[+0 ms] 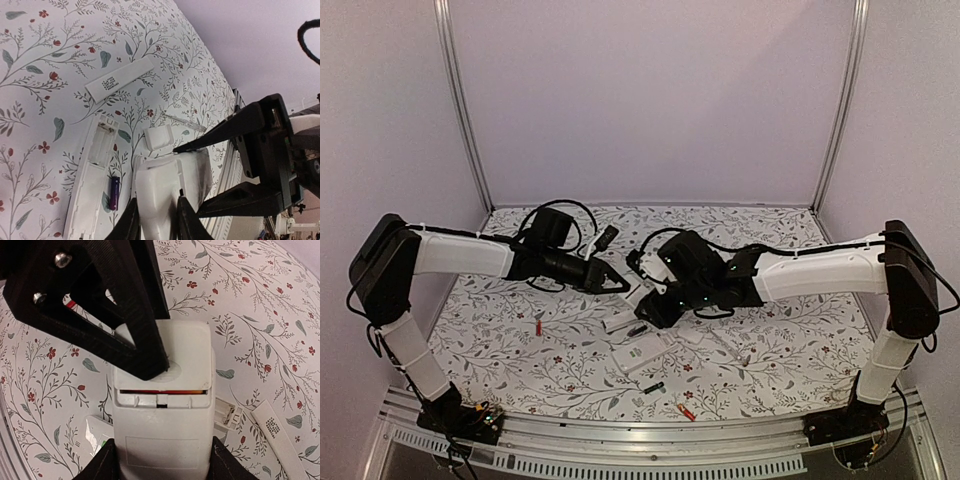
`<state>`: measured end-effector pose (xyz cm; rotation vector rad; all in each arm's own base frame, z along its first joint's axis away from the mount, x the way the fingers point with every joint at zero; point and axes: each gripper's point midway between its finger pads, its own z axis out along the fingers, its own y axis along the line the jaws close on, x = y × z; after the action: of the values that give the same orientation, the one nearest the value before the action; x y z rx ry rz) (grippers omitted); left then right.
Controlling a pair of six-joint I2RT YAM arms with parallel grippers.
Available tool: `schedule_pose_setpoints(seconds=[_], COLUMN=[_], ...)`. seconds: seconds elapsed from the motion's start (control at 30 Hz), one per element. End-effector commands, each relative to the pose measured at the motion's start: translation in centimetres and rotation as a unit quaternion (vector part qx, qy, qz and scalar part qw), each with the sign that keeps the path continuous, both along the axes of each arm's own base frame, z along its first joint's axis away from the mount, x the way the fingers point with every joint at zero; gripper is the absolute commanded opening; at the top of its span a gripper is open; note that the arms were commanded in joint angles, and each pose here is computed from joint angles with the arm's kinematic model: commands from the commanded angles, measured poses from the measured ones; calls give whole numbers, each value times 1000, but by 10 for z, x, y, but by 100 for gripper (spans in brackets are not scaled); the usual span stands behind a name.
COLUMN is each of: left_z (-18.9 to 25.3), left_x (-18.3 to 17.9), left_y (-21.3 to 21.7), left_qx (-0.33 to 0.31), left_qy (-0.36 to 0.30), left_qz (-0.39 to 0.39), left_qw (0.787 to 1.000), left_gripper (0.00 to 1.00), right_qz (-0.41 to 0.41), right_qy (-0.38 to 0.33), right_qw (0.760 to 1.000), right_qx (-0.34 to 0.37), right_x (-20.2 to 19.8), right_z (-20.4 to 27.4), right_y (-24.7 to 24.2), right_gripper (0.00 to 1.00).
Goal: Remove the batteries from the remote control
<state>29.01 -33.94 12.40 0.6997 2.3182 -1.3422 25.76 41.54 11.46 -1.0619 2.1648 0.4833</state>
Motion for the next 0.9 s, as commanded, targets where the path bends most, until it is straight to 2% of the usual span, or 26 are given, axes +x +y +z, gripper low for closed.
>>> schedule_pose_setpoints(seconds=[0.0,0.1,0.23,0.63,0.73,0.87], left_z=[-4,-3,-1,12,9,-13], left_x=[6,6,11,37,43,51], left_y=[3,4,9,38,45,54], left_qx=[7,7,6,-6,-6,27], left_qy=[-9,-9,-10,-23,-17,2], left_qz=[-1,0,10,60,75,101], left_qw=[1000,1000,1000,998,997,994], left_gripper=[24,24,17,6,7,8], right_qz=[-22,-24,-36,-63,-70,-80], right_qy=[1,2,-1,16,19,21], right_qw=[1000,1000,999,997,997,996], right_qx=[1,-3,-14,-35,-31,-22], right_x=[3,3,7,10,11,14], right_z=[2,-2,-8,-33,-32,-29], right_y=[-7,-7,-11,-25,-30,-35], right_gripper=[27,26,26,24,24,23])
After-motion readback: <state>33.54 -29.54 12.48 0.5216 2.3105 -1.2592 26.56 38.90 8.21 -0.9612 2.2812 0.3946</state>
